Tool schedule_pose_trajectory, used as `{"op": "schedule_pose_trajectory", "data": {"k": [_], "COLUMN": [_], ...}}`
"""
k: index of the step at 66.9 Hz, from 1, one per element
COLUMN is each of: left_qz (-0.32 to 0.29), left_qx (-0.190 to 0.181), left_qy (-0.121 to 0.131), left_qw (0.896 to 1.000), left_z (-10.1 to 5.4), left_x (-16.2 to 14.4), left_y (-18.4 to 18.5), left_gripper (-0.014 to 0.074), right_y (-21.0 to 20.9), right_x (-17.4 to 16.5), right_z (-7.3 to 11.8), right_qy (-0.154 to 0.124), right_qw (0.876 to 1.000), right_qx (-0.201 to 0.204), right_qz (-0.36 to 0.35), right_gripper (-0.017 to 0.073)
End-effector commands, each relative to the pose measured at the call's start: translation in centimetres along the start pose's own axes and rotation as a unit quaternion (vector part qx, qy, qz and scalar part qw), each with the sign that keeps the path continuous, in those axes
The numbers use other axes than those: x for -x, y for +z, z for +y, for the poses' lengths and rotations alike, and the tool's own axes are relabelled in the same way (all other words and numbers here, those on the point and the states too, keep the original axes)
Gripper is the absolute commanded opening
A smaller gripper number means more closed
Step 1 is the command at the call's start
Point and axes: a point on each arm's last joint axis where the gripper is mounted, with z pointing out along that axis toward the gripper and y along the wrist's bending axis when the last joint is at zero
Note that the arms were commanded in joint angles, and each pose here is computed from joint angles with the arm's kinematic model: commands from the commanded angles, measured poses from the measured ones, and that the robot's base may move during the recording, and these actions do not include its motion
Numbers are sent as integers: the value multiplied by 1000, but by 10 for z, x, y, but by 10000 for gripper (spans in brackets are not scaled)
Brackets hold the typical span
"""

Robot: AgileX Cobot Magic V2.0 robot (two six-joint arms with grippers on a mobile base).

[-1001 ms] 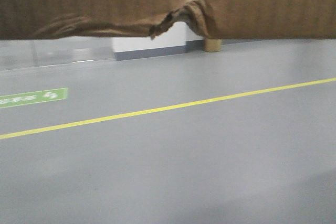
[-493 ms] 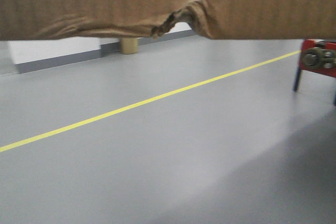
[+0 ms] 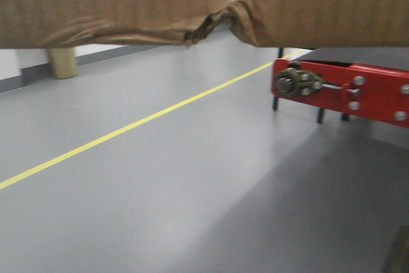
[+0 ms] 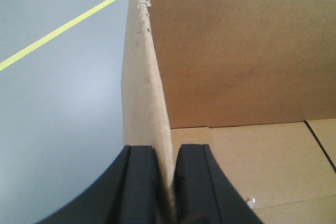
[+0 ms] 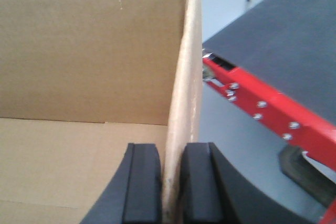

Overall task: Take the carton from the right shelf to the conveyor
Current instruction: 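Carry the carton to the grey conveyor belt with both grippers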

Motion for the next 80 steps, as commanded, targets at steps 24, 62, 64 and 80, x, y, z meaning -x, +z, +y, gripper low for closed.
{"op": "schedule_pose_trajectory", "data": {"k": [24,62,64,80], "left_qz": [-42,-42,-42,-42], "left_qx": [-24,-24,-24,-24], "left_qy": [-2,-2,-2,-2], "left_qw": [999,999,999,999], "left_z": [-5,-5,-5,-5], "left_x": [6,6,6,6], "left_y": [-7,-7,-7,-7], "left_gripper": [-18,-18,-18,-18], "right_y": [-5,-5,-5,-5], "right_x": [7,7,7,7], "right_z": [1,1,1,1], "right_qy": [-5,-5,-5,-5], "right_qw": [999,999,999,999], "right_qx": [2,2,2,2], "right_qz": [-46,-46,-46,-46], "right_gripper": [-75,-75,-75,-75]}}
